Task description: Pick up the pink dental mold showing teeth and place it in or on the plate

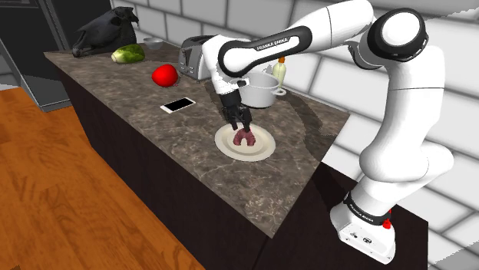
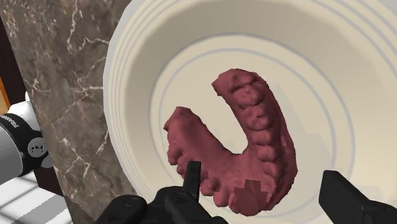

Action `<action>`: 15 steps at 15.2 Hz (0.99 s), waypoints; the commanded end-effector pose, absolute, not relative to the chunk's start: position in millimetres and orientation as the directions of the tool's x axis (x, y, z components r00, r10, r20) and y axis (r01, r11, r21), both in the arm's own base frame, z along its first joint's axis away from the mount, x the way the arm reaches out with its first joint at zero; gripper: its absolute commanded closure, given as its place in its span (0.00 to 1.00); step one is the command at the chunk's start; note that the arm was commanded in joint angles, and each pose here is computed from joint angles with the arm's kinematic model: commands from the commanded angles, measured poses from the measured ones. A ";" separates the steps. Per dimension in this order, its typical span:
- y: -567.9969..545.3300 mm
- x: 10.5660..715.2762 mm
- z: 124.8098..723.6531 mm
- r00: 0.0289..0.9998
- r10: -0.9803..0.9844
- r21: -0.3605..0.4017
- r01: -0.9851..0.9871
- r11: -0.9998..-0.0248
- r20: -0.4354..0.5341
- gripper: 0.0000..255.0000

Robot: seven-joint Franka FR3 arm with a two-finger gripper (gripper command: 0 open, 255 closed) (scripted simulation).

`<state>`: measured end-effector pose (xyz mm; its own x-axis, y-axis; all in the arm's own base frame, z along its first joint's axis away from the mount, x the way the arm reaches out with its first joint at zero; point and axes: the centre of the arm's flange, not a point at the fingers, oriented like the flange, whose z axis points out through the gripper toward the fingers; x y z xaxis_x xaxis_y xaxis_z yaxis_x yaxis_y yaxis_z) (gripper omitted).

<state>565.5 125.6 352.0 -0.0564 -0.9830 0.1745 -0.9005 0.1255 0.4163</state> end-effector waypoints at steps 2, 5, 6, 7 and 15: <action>125.6 565.5 352.0 -0.056 -0.983 0.416 -0.901 0.126 0.174 0.00; 127.4 571.2 363.7 -0.056 -0.983 0.416 -0.901 0.126 0.174 0.00; 129.1 576.9 375.5 -0.056 -0.983 0.416 -0.901 0.126 0.174 0.00; 130.9 582.6 387.3 -0.056 -0.983 0.416 -0.901 0.126 0.174 0.00; 132.3 587.1 396.6 -0.056 -0.983 0.416 -0.901 0.126 0.174 0.00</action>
<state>587.1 132.3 396.5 -0.0564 -0.9830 0.1745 -0.9005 0.1255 0.4163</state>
